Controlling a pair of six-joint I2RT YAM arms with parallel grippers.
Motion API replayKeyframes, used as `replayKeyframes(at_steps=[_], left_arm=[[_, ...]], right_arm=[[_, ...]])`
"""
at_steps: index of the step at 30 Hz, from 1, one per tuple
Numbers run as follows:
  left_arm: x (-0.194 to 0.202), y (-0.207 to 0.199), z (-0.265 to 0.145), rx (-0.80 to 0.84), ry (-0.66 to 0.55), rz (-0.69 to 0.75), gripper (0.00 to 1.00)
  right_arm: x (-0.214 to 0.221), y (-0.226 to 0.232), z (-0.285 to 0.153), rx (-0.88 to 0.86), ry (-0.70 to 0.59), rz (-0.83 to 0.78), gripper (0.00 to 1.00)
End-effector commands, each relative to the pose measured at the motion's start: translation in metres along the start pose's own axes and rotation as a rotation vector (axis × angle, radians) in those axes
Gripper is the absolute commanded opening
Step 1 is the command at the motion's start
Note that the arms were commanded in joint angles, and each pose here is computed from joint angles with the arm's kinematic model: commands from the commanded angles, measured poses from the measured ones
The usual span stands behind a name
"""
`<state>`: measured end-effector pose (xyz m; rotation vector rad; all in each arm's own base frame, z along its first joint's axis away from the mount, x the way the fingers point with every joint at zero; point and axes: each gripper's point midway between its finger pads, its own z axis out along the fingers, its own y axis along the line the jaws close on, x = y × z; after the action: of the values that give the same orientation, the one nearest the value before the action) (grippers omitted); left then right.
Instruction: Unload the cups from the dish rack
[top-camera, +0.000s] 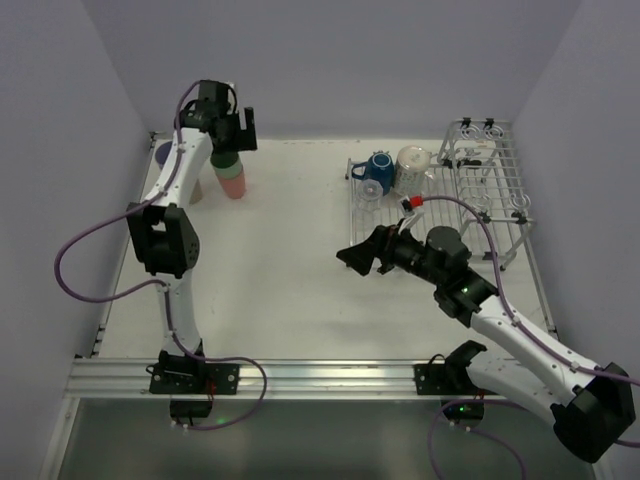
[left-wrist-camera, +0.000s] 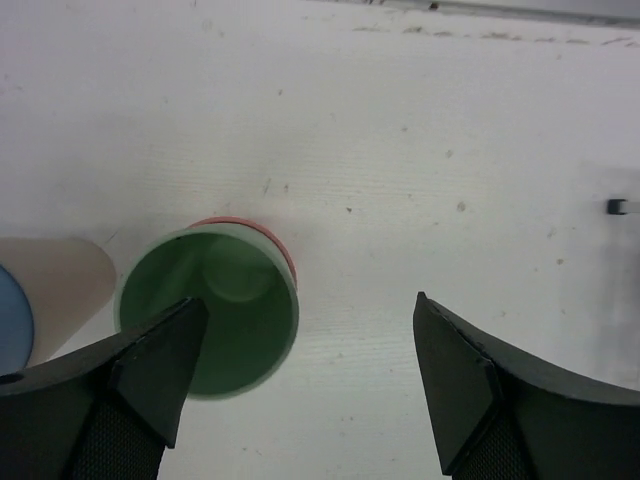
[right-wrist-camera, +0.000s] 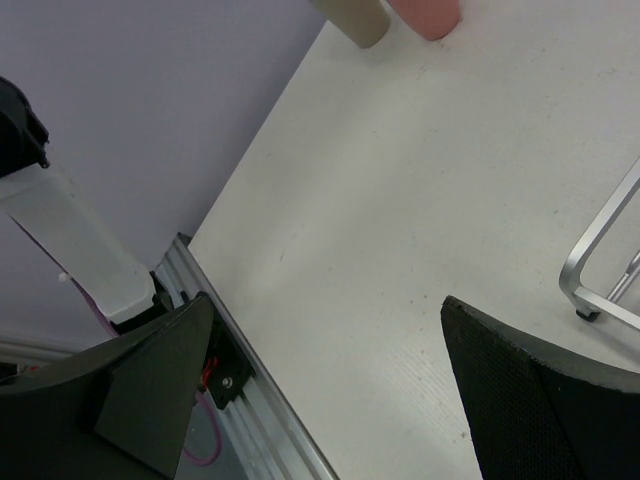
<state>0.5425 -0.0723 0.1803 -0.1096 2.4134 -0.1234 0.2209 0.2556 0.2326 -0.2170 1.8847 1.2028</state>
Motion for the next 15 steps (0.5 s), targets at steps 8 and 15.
replayKeyframes(at_steps=[8,15], left_arm=[[-0.072,-0.125,-0.267,0.541,-0.633,0.096,0.95],[0.051,-0.146,-0.306,0.789,-0.588,0.136,0.95]], right_arm=[[-0.084,0.031,-0.015,0.098,-0.155,-0.175,0.99],[-0.161,0.013,-0.021,0.381,-0.278,-0.282,0.98]])
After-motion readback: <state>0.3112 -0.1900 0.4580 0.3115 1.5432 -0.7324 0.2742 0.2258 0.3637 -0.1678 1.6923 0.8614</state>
